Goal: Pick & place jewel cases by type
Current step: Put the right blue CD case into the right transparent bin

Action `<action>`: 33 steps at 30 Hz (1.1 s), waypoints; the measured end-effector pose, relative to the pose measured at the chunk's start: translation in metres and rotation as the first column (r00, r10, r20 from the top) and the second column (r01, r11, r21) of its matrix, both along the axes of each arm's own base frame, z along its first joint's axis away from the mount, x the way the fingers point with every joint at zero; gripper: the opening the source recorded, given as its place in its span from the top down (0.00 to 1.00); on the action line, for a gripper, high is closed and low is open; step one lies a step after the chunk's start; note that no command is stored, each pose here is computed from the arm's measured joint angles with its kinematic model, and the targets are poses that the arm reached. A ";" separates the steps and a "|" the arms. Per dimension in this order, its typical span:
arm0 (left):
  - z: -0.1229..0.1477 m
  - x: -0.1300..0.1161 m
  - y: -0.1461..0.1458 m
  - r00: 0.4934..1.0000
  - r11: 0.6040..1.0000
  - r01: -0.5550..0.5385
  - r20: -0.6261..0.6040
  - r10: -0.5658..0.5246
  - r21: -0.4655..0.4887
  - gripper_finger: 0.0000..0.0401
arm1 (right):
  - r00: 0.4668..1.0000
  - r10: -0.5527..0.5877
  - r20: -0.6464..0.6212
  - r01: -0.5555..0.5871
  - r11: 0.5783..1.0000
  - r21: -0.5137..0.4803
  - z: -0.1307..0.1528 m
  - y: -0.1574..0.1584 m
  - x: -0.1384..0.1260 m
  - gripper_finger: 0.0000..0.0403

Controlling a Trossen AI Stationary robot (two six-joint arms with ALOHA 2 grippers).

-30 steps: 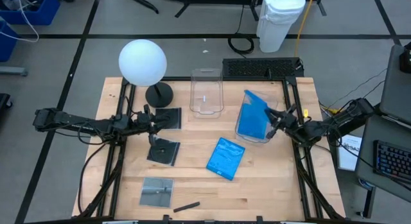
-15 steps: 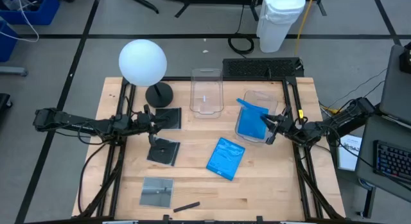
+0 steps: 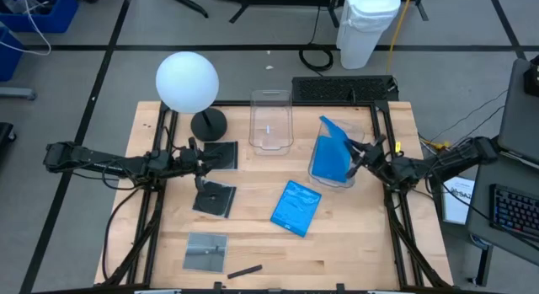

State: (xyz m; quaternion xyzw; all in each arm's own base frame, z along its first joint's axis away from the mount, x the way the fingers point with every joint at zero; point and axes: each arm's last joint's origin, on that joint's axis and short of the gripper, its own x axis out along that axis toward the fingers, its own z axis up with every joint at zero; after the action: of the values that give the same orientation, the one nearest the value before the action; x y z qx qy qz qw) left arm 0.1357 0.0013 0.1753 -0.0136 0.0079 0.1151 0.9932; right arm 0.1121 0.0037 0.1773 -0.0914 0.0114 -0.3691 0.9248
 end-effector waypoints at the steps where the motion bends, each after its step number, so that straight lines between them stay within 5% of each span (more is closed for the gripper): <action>1: 0.000 0.000 0.000 1.000 1.000 0.000 0.000 0.000 0.000 0.76 | 1.000 0.005 -0.007 -0.005 1.000 0.000 -0.001 -0.001 0.000 0.93; 7: 0.000 0.000 0.000 1.000 1.000 0.000 0.000 0.000 0.000 0.76 | 1.000 -0.005 0.013 0.005 1.000 0.028 -0.002 -0.002 0.001 0.90; 20: 0.000 0.000 0.000 1.000 1.000 0.000 0.000 0.000 0.000 0.76 | 0.995 -0.003 0.095 -0.008 0.994 0.110 -0.001 -0.002 0.001 0.50; 26: 0.000 0.000 0.000 1.000 1.000 0.000 0.000 0.000 0.000 0.76 | 0.982 0.133 0.135 -0.151 0.979 0.139 -0.001 0.001 0.003 0.45; 33: 0.000 0.000 0.000 1.000 1.000 0.000 0.000 0.000 0.000 0.76 | 0.930 0.296 0.221 -0.342 0.914 0.216 -0.001 0.005 0.006 0.46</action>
State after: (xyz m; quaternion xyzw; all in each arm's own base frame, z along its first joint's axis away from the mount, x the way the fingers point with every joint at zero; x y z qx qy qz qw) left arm 0.1357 0.0013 0.1754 -0.0135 0.0078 0.1151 0.9932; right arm 0.1180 0.0091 0.1764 0.0600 -0.0422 -0.2151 0.9738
